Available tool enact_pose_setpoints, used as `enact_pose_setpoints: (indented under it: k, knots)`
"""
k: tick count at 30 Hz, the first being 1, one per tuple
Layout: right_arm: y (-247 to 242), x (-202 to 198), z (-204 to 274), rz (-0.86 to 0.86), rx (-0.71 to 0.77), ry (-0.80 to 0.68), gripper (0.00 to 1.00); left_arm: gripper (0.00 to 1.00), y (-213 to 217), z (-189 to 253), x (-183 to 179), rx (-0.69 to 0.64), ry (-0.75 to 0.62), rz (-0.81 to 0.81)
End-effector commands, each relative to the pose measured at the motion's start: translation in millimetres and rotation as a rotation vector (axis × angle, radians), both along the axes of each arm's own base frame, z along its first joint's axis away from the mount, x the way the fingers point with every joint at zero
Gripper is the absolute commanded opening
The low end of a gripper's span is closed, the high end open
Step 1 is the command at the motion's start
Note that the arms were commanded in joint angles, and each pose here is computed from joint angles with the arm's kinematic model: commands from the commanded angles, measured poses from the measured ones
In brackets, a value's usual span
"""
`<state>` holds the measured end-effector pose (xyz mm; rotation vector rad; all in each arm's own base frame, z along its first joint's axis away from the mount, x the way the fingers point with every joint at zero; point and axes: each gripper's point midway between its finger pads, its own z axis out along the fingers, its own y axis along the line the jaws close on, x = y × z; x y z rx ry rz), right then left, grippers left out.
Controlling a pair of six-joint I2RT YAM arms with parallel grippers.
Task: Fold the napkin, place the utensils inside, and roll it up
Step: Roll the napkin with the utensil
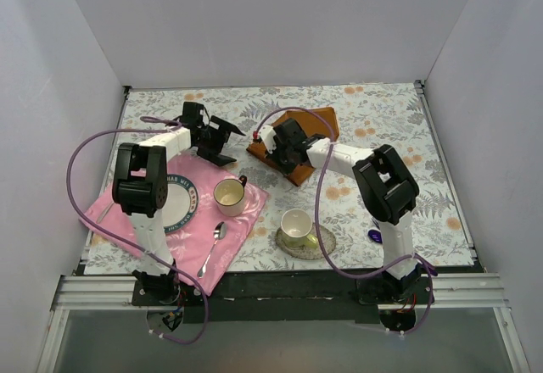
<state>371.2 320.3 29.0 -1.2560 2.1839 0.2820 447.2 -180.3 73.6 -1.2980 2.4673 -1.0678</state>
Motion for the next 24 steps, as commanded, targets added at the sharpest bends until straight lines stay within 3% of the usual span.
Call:
enact_pose_setpoints:
  k: [1, 13, 20, 24]
  knots:
    - [6, -1, 8, -0.021, 0.149, 0.150, 0.01, 0.88, -12, 12, 4, -0.009, -0.042, -0.045]
    - [-5, 8, 12, -0.086, 0.318, 0.317, 0.01, 0.86, -58, -8, 12, -0.021, -0.058, -0.140]
    - [-2, 15, 20, -0.099, 0.370, 0.329, 0.01, 0.80, -73, -24, 9, -0.002, -0.058, -0.165]
    - [0, 18, 22, -0.105, 0.383, 0.340, 0.01, 0.70, -78, -31, 7, 0.020, -0.057, -0.171]
